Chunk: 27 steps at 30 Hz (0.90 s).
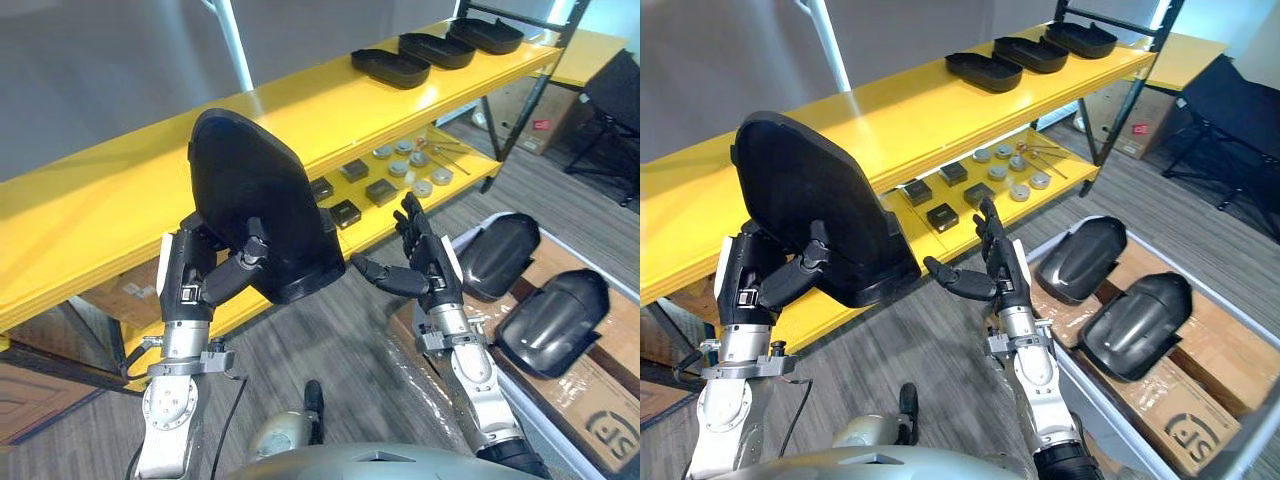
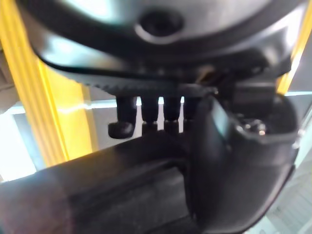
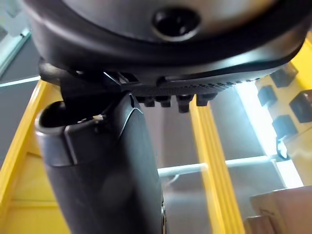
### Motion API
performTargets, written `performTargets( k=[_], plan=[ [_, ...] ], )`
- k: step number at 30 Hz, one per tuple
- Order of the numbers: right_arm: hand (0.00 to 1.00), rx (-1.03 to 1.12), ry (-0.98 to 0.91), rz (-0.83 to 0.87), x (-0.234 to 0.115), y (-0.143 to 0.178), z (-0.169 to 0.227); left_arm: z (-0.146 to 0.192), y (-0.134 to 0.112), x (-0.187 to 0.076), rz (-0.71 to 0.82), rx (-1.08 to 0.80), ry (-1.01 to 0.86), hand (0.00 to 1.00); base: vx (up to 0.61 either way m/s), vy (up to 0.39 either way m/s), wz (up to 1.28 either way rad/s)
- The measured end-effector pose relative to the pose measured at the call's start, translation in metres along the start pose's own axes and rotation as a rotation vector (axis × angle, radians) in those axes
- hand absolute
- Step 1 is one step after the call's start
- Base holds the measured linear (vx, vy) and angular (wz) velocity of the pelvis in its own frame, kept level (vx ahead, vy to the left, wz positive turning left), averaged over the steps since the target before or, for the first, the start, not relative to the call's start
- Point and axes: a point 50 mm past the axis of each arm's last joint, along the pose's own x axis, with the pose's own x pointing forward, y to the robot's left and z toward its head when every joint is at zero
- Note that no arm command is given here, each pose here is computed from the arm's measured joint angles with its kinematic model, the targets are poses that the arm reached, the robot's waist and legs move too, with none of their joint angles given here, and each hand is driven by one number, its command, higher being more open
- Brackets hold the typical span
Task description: Walk over and take three plastic housings, then place them on the shelf
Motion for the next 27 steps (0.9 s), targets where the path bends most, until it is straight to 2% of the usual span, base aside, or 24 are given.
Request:
performTargets(
  k=[5,10,13,17,21,24,27],
  plan=[
    [1.00,0.019,-0.006,-0.078,-0.001,-0.001,0.000,0.001,0.000,0.001,-0.041,0.010,-0.005,0.00,0.23,0.182,0.30],
    [1.00,0.028,-0.094,-0.133,0.010,0.003,0.012,0.004,0.017,0.003,0.059,0.066,-0.013,0.00,0.33,0.117,0.13],
    [1.00,0.019,-0.224,-0.112,0.030,0.006,0.037,0.012,0.022,0.018,0.094,0.085,-0.073,0.00,0.30,0.056,0.21],
    [1.00,-0.014,-0.302,-0.150,0.037,0.002,0.054,0.012,0.019,0.034,0.081,0.077,-0.107,0.00,0.25,-0.074,0.81],
    [1.00,-0.057,-0.372,-0.195,0.037,-0.018,0.071,0.011,0.020,0.033,0.094,0.074,-0.102,0.00,0.27,-0.182,0.89],
    [1.00,-0.121,-0.375,-0.149,0.036,-0.029,0.076,0.003,0.022,0.025,0.158,0.056,-0.047,0.00,0.27,-0.263,0.59],
    [1.00,-0.098,-0.378,-0.148,0.036,-0.040,0.079,-0.006,0.021,0.023,0.138,0.063,0.010,0.00,0.25,-0.199,0.33]
  ],
)
